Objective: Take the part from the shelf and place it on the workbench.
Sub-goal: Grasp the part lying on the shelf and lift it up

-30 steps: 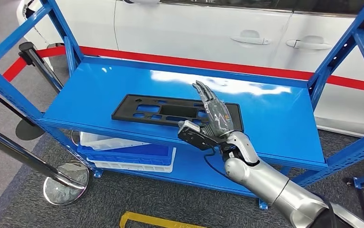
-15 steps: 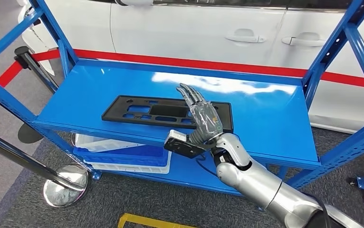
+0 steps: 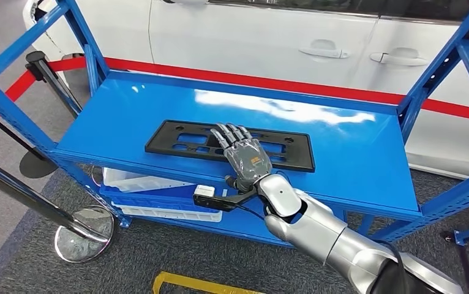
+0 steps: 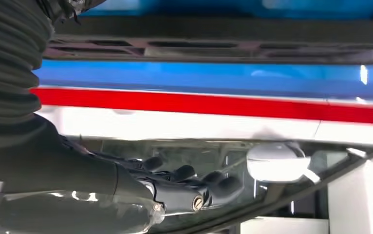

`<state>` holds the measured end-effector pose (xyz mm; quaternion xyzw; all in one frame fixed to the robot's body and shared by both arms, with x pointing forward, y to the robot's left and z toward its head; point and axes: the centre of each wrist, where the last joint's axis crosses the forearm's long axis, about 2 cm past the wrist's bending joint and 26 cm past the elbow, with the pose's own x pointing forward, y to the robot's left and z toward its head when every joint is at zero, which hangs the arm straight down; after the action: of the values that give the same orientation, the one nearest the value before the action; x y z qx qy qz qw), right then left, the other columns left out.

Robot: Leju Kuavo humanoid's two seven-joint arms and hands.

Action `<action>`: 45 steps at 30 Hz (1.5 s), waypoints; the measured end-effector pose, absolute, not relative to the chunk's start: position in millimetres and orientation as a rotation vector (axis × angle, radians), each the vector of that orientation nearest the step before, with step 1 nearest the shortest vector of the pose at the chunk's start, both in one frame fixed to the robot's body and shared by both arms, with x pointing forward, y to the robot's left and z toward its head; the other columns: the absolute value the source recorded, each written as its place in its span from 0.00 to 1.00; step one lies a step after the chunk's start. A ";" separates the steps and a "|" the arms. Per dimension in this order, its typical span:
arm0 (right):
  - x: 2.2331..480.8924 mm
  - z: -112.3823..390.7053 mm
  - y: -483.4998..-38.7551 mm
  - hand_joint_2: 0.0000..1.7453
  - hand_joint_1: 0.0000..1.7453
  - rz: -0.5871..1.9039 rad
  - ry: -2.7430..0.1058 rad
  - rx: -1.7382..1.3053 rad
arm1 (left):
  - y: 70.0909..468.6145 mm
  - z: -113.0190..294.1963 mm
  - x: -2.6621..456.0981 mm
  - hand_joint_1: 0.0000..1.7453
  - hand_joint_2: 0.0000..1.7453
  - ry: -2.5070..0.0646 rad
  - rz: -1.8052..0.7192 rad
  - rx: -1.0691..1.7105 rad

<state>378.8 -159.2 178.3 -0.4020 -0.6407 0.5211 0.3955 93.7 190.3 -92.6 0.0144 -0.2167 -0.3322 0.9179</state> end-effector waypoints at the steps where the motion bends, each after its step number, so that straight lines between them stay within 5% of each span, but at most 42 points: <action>1: 379.9 176.3 -159.3 1.00 0.00 1.338 -1.599 -1.026 | 189.5 -92.5 93.7 0.00 0.00 -0.446 -0.684 0.028; 45: 409.9 163.2 -218.6 1.00 0.00 1.378 -1.073 -1.433 | 179.6 -92.5 82.7 0.00 0.00 -0.450 -0.720 0.019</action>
<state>409.9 -218.6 163.2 -0.5737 -0.4296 0.5513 0.4270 82.7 179.6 -92.5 0.0093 -0.2185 -0.3494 0.9111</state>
